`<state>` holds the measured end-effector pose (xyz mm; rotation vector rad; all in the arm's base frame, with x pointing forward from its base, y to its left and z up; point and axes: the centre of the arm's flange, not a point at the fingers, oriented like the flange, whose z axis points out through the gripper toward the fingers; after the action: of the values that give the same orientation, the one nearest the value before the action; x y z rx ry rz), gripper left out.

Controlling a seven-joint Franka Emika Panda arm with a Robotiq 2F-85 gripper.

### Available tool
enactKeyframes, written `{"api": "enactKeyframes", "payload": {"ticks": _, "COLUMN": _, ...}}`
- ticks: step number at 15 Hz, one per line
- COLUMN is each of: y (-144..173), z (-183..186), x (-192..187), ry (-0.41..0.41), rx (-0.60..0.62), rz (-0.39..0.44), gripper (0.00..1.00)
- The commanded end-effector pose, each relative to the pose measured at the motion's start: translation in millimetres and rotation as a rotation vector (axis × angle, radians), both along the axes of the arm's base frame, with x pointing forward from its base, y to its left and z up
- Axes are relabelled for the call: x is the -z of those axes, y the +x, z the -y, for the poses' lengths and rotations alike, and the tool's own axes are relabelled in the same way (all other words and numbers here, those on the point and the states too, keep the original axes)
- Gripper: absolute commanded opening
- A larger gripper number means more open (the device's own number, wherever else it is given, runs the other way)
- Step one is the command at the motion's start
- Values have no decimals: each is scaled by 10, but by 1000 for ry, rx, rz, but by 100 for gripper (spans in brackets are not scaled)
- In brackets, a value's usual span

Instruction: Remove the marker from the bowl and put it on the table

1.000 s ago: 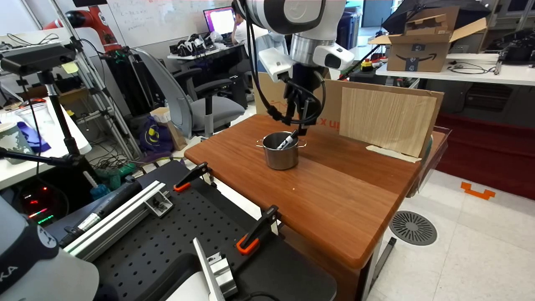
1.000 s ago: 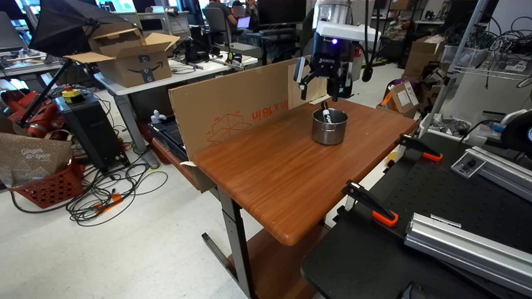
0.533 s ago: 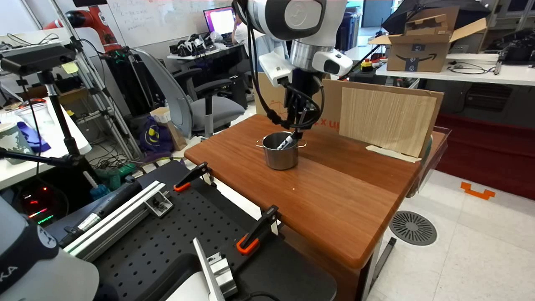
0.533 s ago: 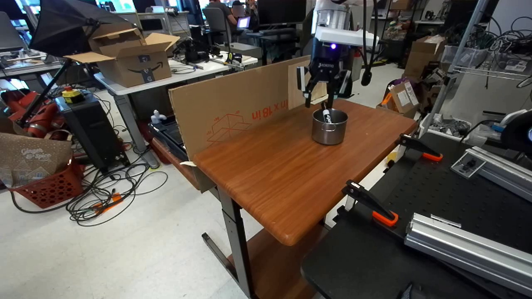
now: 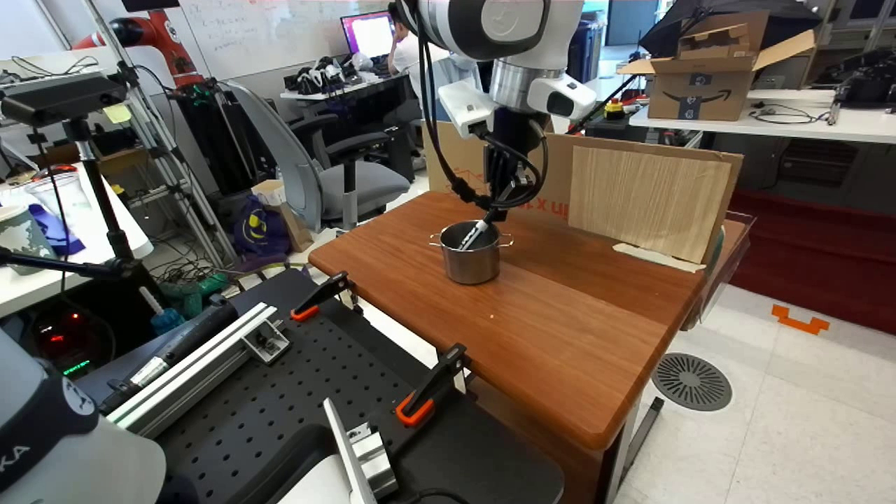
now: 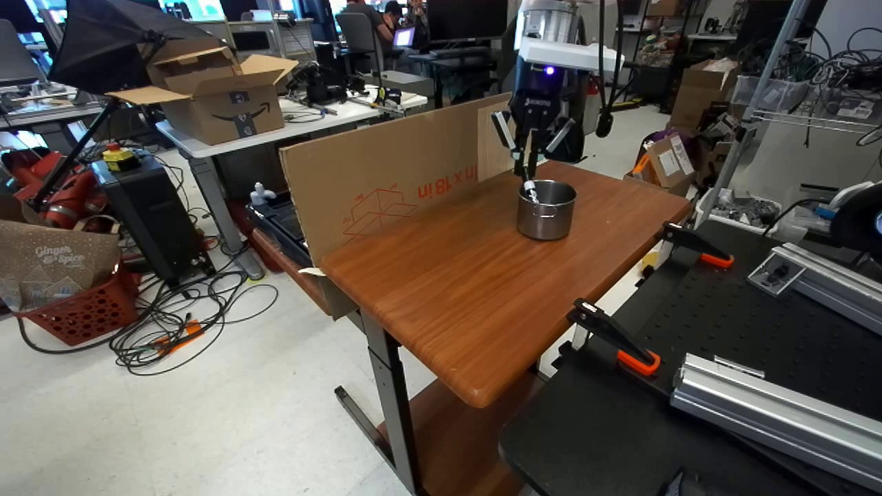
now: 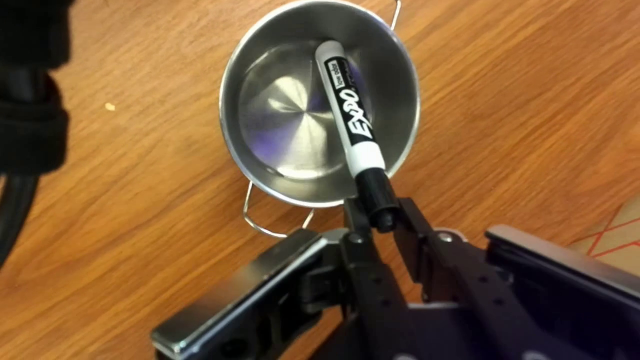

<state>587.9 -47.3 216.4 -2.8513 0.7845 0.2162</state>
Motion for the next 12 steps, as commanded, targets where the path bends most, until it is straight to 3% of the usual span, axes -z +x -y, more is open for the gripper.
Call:
{"api": "enactKeyframes", "payload": {"ticks": 1, "y": -5, "z": -3, "x": -136, "ry": 31, "rx": 30, "rz": -4, "gripper": 5}}
{"api": "enactKeyframes", "payload": {"ticks": 7, "y": -149, "z": -1, "x": -556, "ry": 15, "rx": 32, "rz": 17, "gripper": 5}}
{"api": "enactKeyframes", "payload": {"ticks": 12, "y": -449, "z": 373, "x": -1024, "ry": 4, "rx": 80, "rz": 50, "gripper": 5}}
